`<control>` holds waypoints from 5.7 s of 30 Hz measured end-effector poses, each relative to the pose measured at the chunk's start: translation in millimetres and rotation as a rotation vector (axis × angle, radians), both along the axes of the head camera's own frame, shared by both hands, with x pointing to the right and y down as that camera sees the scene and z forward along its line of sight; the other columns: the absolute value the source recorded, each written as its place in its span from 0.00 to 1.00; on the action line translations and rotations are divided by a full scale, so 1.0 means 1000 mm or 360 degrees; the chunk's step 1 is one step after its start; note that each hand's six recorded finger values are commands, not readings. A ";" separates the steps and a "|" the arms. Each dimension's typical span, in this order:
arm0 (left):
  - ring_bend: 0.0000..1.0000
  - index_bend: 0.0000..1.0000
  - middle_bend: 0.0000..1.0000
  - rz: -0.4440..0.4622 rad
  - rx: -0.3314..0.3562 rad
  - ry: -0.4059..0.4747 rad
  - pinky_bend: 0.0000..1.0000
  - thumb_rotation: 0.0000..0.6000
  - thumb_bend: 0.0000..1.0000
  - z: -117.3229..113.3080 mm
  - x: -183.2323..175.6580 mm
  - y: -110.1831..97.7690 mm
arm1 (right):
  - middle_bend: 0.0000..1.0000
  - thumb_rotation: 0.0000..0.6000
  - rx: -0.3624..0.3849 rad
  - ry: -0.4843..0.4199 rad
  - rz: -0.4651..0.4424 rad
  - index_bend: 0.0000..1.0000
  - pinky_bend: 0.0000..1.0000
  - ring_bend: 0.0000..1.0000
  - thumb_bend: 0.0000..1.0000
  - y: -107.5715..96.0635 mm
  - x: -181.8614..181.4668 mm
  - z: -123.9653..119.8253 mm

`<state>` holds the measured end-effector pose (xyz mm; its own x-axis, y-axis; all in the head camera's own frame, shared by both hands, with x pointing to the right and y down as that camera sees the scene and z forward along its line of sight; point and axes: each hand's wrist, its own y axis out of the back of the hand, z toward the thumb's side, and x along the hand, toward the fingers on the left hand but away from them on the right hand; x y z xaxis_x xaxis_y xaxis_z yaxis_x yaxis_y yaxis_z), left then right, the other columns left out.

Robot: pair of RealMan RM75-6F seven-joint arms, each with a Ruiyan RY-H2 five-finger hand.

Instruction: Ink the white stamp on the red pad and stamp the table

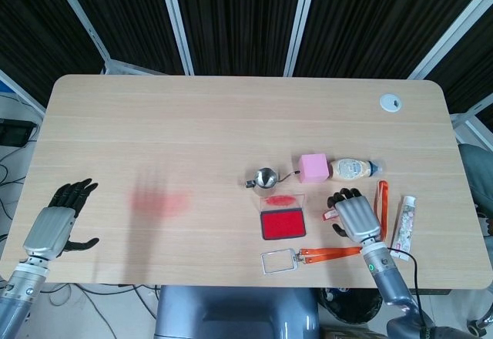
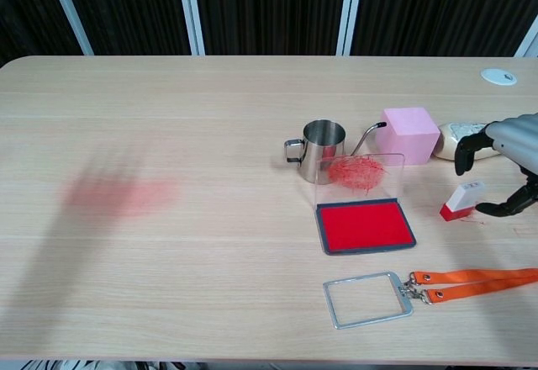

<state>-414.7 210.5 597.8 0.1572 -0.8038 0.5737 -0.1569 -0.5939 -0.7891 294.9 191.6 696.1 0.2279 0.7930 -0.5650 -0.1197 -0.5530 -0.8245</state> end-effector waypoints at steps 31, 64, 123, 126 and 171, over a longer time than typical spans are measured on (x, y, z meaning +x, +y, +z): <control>0.00 0.00 0.00 -0.0024 -0.0027 -0.0010 0.00 1.00 0.01 0.003 -0.001 -0.002 | 0.43 1.00 -0.0057 0.0061 0.0035 0.53 0.31 0.29 0.38 0.000 0.000 0.035; 0.00 0.00 0.00 -0.0029 -0.0033 -0.0013 0.00 1.00 0.01 0.003 -0.002 -0.002 | 0.57 1.00 -0.0033 0.0077 0.0022 0.67 0.34 0.40 0.57 0.000 -0.002 0.039; 0.00 0.00 0.00 -0.0047 -0.0051 0.0022 0.00 1.00 0.01 0.002 -0.001 -0.003 | 0.70 1.00 -0.0227 -0.0142 -0.0010 0.83 0.57 0.57 0.62 0.014 -0.109 0.007; 0.00 0.00 0.00 -0.0046 -0.0054 0.0022 0.00 1.00 0.01 0.002 -0.001 -0.003 | 0.71 1.00 -0.0239 -0.0141 0.0006 0.83 0.57 0.57 0.62 0.014 -0.112 0.010; 0.00 0.00 0.00 -0.0050 -0.0058 0.0033 0.00 1.00 0.01 0.002 0.000 -0.003 | 0.72 1.00 -0.0203 -0.0198 0.0109 0.84 0.57 0.58 0.64 0.012 -0.123 0.018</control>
<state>-414.4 207.4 600.2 0.1442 -0.7872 0.5996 -0.1923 -0.6167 -0.7634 172.0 203.5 714.3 0.2499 0.7330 -0.6326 0.0202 -0.6572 -0.7535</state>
